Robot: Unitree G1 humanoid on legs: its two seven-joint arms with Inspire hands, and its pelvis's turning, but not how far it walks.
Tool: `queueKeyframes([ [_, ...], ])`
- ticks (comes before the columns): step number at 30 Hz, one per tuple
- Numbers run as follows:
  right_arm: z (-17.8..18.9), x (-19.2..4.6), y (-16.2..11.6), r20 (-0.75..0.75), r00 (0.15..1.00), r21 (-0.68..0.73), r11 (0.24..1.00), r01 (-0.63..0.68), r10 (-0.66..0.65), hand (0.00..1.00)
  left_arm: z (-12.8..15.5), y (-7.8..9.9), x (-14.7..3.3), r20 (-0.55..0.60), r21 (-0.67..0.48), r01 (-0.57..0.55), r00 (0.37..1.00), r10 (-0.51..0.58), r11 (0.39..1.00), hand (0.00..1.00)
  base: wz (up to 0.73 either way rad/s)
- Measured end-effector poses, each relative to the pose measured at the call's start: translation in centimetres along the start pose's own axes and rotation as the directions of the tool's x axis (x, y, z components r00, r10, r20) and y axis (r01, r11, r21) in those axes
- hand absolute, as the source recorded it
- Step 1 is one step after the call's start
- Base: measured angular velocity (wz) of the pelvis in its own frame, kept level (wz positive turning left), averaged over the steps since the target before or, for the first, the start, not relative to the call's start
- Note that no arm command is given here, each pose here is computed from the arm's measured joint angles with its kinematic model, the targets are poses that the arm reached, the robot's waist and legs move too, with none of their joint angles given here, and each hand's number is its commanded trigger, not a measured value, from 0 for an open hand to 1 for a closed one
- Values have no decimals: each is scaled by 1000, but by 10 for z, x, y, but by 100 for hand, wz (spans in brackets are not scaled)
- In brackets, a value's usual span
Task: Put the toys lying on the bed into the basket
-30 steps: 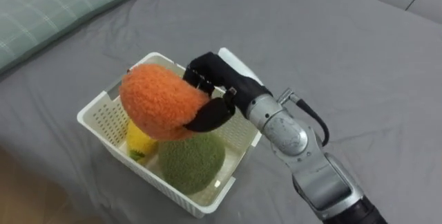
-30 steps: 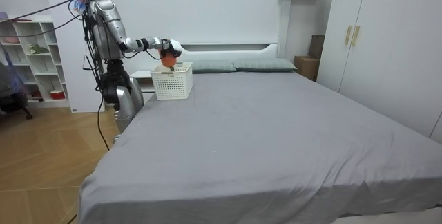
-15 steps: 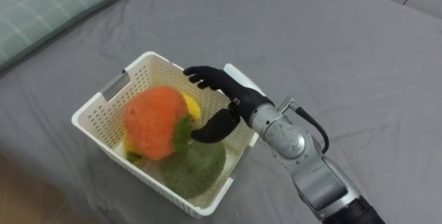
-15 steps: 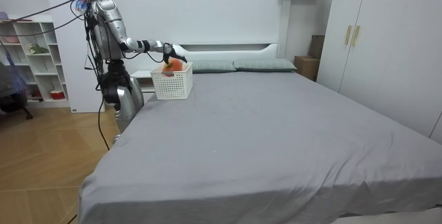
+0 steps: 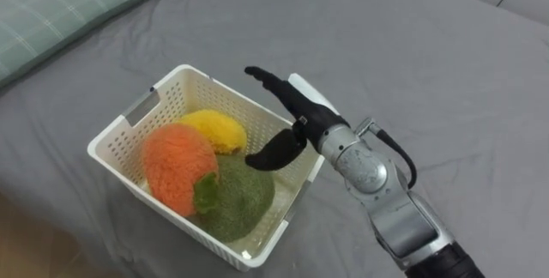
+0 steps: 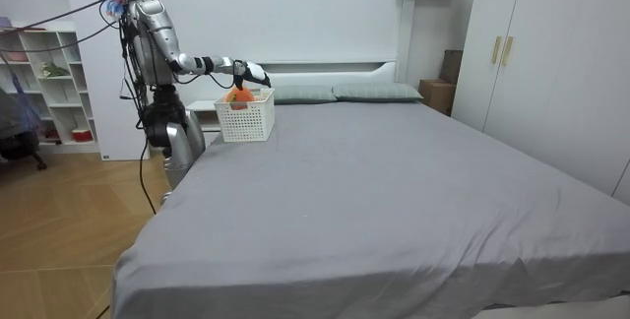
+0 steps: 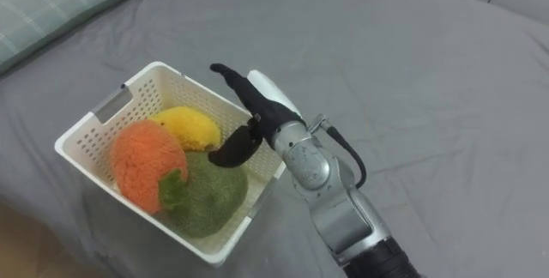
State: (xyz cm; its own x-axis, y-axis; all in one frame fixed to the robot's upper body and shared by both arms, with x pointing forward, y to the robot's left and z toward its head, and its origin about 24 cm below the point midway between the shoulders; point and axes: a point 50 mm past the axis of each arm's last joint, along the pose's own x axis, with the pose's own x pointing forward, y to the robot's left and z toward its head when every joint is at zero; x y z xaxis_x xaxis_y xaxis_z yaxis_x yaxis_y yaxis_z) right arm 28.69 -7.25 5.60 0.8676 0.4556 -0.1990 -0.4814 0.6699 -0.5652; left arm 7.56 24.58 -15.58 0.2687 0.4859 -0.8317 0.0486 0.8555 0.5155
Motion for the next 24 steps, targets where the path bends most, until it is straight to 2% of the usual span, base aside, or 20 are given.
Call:
queueKeyframes([
  [3,-1,0,-2,-4,1000,-5,1000,10,-10,0,-1,0,0,-6,-11,-2,1000,2,1000,0,0],
  [10,-10,-6,-25,-22,988,45,988,151,-150,0,3,2,0,14,-25,-19,1000,19,1000,0,-3],
  [16,-20,-32,-44,-13,950,116,943,313,-313,0,-1,6,-1,23,-56,-67,997,69,996,0,-16],
  [24,-52,-60,-56,-127,915,193,896,401,-382,0,-10,0,-3,-5,-85,-53,999,53,995,0,-11],
])
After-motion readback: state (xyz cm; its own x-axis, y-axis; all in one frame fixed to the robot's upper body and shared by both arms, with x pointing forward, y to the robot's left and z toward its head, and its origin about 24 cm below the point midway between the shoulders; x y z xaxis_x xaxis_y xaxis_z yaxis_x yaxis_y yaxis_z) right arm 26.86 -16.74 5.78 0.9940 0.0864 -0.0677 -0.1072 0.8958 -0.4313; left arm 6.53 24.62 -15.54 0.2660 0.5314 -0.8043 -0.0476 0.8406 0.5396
